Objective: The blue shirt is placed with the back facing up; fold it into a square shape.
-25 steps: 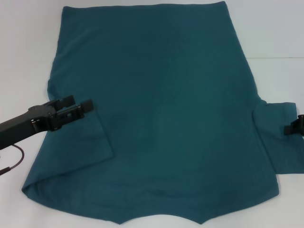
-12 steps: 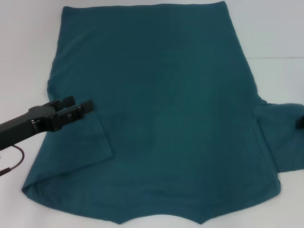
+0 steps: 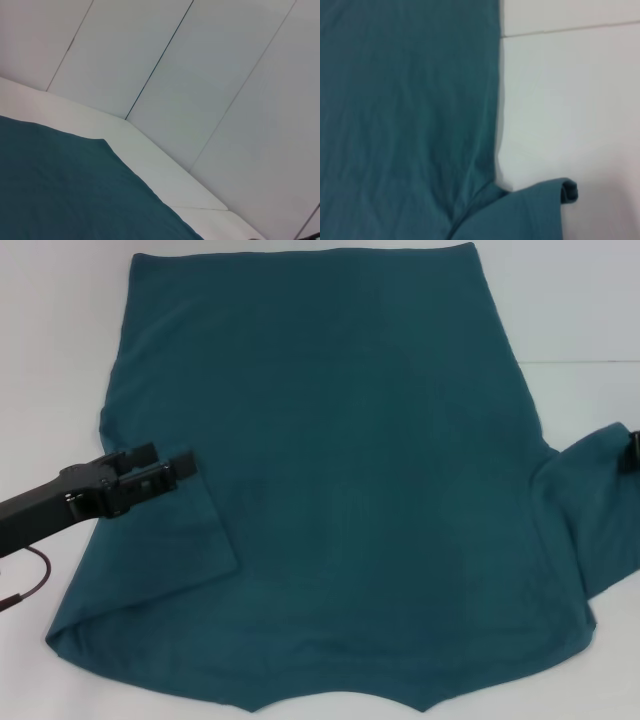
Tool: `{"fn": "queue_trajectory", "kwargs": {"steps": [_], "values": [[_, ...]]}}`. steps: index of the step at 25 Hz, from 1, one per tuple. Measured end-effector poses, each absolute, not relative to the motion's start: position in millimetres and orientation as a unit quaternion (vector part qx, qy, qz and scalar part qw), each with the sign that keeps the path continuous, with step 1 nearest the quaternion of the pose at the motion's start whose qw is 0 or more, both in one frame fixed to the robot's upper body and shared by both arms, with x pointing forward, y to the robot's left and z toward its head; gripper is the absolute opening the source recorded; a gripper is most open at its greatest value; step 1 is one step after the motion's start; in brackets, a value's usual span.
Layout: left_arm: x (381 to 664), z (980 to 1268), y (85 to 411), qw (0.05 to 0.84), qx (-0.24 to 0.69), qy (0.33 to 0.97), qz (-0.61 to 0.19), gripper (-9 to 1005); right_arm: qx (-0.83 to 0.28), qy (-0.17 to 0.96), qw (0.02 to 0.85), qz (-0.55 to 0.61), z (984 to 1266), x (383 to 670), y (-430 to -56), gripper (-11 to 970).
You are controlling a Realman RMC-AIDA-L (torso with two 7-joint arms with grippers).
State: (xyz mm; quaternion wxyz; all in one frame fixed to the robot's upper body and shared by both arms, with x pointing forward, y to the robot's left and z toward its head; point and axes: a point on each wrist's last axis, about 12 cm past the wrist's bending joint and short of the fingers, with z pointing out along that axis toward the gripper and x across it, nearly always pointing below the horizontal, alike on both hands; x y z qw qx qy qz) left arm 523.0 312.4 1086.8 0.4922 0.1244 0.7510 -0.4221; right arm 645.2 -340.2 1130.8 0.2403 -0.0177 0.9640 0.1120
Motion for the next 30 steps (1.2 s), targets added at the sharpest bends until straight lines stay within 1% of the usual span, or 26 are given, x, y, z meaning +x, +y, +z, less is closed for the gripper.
{"fn": "queue_trajectory", "kwargs": {"steps": [6, 9, 18, 25, 30], "values": [[523.4, 1086.8, 312.7, 0.493, 0.123, 0.751, -0.421, 907, -0.024, 0.962, 0.251, 0.107, 1150.3, 652.5, -341.1, 24], [523.6, 1086.7, 313.2, 0.494, 0.122, 0.752, -0.419, 906, -0.027, 0.961, 0.247, 0.117, 1154.5, 653.2, -336.9, 26], [526.6, 1088.1, 313.1, 0.497, 0.123, 0.752, -0.416, 906, -0.065, 0.968, 0.180, 0.160, 1142.4, 649.3, -290.6, 30], [526.6, 1087.7, 313.1, 0.497, 0.122, 0.752, -0.415, 906, -0.105, 0.964, 0.167, 0.179, 1148.8, 654.0, -251.7, 33], [525.6, 1087.6, 313.9, 0.500, 0.118, 0.751, -0.416, 906, -0.117, 0.963, 0.167, 0.178, 1153.4, 658.1, -234.5, 36]]}}
